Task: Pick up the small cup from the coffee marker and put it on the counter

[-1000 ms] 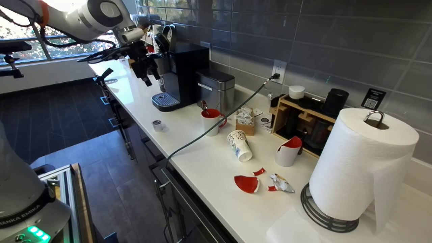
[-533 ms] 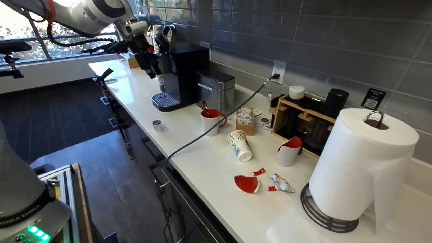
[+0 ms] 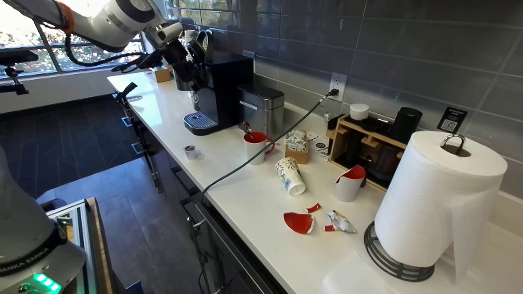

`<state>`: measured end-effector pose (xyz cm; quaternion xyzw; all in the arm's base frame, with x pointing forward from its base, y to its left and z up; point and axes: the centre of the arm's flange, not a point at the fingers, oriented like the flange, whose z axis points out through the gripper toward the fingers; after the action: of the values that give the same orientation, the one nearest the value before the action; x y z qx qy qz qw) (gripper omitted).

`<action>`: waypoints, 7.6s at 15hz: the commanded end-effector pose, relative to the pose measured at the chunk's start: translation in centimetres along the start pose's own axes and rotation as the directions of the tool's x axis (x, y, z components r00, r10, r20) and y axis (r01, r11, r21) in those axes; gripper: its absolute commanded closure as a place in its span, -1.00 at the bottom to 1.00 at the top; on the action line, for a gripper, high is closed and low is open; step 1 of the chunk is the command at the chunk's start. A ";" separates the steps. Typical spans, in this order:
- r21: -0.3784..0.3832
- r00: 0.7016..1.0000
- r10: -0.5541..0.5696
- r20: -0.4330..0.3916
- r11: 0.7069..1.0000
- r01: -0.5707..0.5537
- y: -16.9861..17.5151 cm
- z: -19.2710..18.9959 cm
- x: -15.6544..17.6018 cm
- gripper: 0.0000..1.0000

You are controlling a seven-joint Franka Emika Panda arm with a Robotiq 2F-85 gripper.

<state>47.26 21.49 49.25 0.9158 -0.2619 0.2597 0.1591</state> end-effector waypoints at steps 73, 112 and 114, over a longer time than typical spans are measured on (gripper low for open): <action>0.409 0.875 -0.197 -0.442 0.824 0.393 -6.1 17.1 9.2 -1.00; 0.420 0.847 -0.300 -0.440 0.765 0.488 -2.1 16.3 5.1 -1.00; 0.399 0.853 -0.308 -0.422 0.781 0.480 -2.9 16.8 4.6 -1.00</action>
<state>59.45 13.81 39.63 0.8947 0.0623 0.4422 0.0005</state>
